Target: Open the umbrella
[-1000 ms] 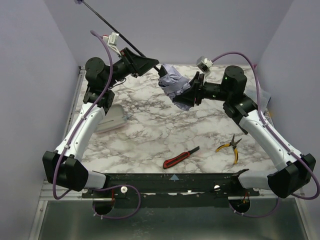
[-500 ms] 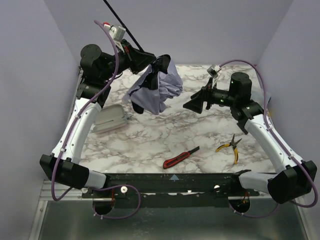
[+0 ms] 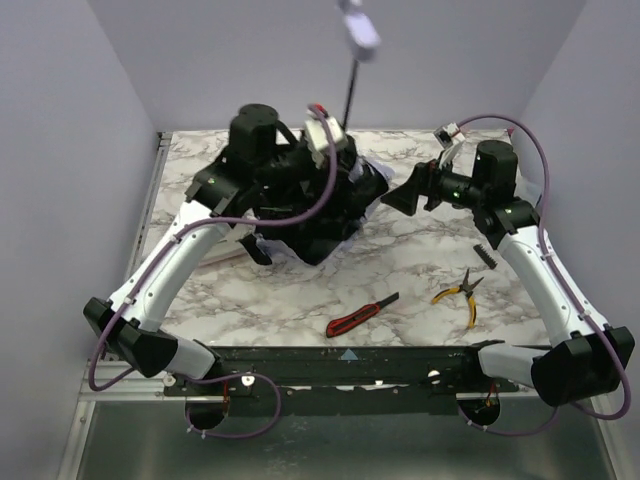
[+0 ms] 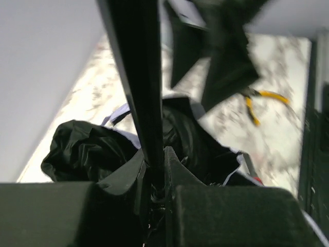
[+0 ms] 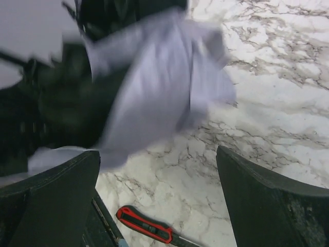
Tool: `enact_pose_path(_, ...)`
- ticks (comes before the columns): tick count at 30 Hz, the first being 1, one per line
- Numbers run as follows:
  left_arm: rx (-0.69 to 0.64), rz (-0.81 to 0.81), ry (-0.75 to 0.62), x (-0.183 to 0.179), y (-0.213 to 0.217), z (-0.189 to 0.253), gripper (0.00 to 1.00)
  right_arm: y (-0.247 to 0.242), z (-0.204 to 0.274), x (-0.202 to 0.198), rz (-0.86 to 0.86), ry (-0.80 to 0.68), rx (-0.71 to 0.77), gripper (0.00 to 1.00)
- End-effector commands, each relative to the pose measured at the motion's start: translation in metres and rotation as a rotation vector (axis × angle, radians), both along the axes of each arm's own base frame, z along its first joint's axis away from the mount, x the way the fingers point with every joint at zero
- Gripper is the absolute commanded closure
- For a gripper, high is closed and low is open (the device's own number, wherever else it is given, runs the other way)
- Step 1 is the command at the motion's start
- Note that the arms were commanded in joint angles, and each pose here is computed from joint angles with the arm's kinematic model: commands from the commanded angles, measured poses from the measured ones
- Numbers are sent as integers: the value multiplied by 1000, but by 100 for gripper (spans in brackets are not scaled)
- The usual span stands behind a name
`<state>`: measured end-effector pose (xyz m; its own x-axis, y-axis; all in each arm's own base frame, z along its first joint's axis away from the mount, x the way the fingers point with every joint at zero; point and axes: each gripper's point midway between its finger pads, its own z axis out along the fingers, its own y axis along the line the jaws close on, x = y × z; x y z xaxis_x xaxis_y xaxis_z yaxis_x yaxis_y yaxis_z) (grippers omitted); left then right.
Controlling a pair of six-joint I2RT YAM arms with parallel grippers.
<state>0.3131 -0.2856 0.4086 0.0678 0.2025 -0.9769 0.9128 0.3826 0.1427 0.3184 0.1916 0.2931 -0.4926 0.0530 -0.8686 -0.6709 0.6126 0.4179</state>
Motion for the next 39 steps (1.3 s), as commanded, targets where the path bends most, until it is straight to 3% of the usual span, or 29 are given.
enact_pose_path(1, 179, -78, -131, -21, -15, -21, 100, -15, 9, 19, -75, -24, -19, 4)
enact_pose_path(6, 41, 198, -145, 63, 40, 30, 100, -31, 11, 19, -99, -36, -39, 4)
enact_pose_path(8, 70, 196, -187, 72, 44, 44, 100, -32, 13, 16, -84, -53, -49, 4)
enact_pose_path(11, 85, 64, -223, 49, 17, 49, 100, -27, 20, 11, -41, -82, -41, 7)
enact_pose_path(14, 41, -9, -169, 36, 0, 43, 100, -21, 34, 6, 24, -145, -23, 15)
enact_pose_path(20, -21, -55, -50, 29, -13, 32, 100, -12, 60, 0, 114, -262, -5, 40)
enact_pose_path(25, -36, -86, -1, 24, -26, 19, 100, -1, 47, 4, 154, -248, -28, 52)
enact_pose_path(35, -37, -127, 25, 16, -52, 6, 100, 37, 29, 9, 258, -281, -58, 51)
enact_pose_path(39, -50, -149, 38, 14, -57, 15, 100, 48, -9, 5, 322, -261, -107, 33)
